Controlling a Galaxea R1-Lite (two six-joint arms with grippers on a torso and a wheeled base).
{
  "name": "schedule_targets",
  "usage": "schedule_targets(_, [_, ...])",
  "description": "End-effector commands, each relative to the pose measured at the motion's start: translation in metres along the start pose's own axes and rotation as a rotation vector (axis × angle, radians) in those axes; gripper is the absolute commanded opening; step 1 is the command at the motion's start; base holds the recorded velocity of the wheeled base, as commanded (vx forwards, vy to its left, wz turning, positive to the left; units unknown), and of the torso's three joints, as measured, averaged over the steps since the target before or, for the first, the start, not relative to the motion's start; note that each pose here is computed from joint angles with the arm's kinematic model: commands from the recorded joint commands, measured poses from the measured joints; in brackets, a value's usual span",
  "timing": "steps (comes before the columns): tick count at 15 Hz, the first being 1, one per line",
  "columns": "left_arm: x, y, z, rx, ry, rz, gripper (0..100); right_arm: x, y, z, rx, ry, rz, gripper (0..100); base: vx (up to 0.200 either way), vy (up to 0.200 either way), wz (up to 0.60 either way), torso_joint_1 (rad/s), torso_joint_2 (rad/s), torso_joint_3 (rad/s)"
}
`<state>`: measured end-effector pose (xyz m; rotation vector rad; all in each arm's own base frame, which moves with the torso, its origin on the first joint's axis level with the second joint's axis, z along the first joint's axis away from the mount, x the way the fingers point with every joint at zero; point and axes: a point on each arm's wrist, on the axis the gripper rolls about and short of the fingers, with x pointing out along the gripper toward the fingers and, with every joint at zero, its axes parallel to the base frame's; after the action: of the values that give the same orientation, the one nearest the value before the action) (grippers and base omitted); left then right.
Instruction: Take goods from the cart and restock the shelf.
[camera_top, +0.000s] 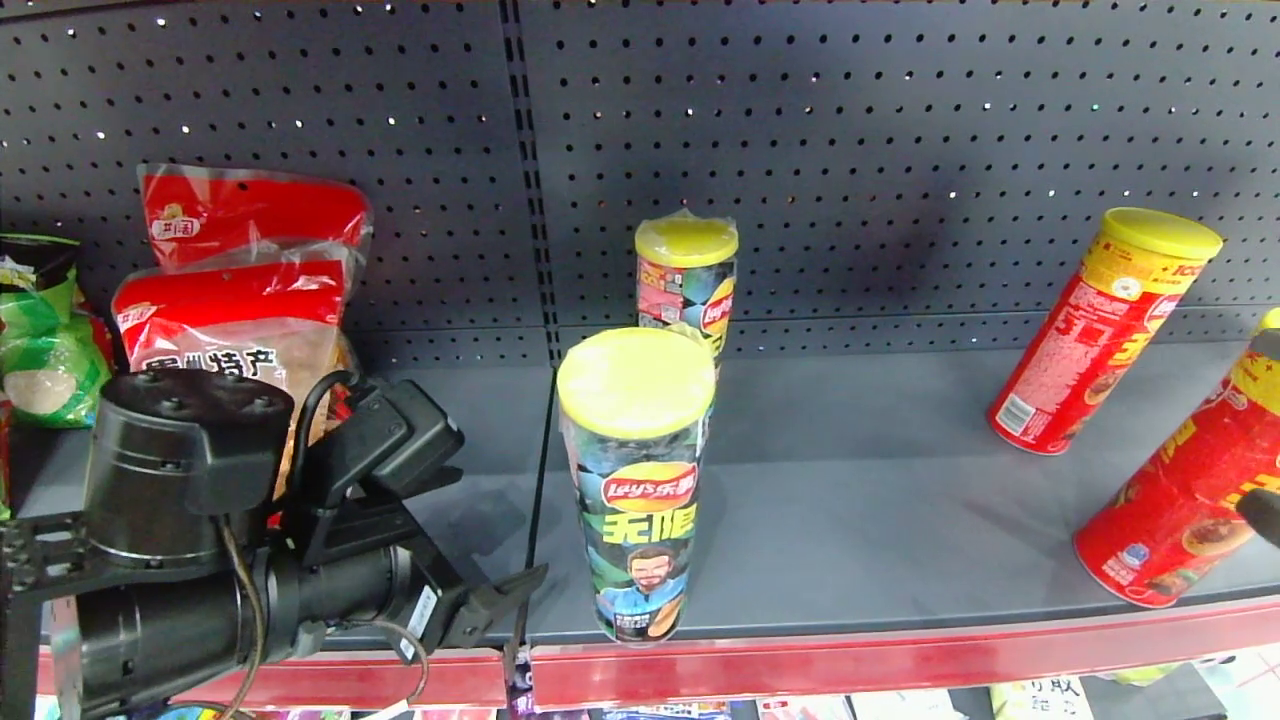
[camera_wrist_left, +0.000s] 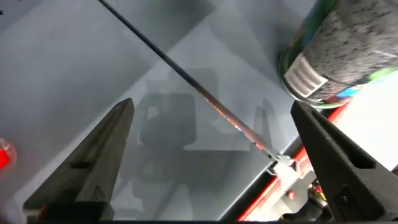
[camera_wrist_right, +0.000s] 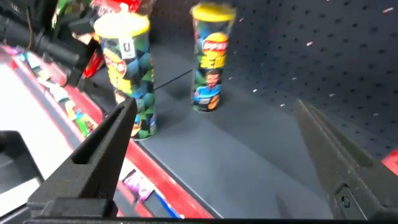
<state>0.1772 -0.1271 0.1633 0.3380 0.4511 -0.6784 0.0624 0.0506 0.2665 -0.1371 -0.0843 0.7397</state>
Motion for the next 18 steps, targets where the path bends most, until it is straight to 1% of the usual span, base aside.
schedule_targets(1, [0.005,0.000,-0.001,0.005,0.015,-0.002,100,-0.004,0.000,0.002,-0.003,-0.017,-0.005,100,0.000,0.000,0.00,0.000,0.00,0.000])
schedule_targets(2, [0.006,-0.004,0.001,0.013,0.012,-0.017,100,-0.004,0.000,0.002,-0.003,-0.015,-0.006,100,0.000,0.000,0.00,0.000,0.00,0.000])
schedule_targets(4, [0.009,-0.006,0.006,0.020,0.002,-0.033,100,-0.004,0.000,0.003,0.020,-0.017,-0.008,100,0.000,0.000,0.00,0.000,0.00,0.000])
schedule_targets(8, [0.014,-0.011,0.009,0.034,0.006,-0.054,100,-0.004,-0.001,0.005,0.019,-0.026,-0.009,100,0.000,0.000,0.00,0.000,0.00,0.000])
schedule_targets(12, [0.014,-0.012,0.010,0.043,0.005,-0.056,100,-0.003,-0.001,0.005,0.020,-0.021,-0.009,100,0.000,0.000,0.00,0.000,0.00,0.000])
schedule_targets(14, [0.019,-0.012,0.009,0.046,0.012,-0.058,100,-0.002,-0.001,0.005,0.022,-0.020,-0.008,100,0.000,0.000,0.00,0.000,0.00,0.000])
schedule_targets(18, [0.028,-0.017,0.018,0.057,0.002,-0.080,100,-0.002,-0.001,0.005,0.022,-0.020,-0.008,100,0.000,0.000,0.00,0.000,0.00,0.000])
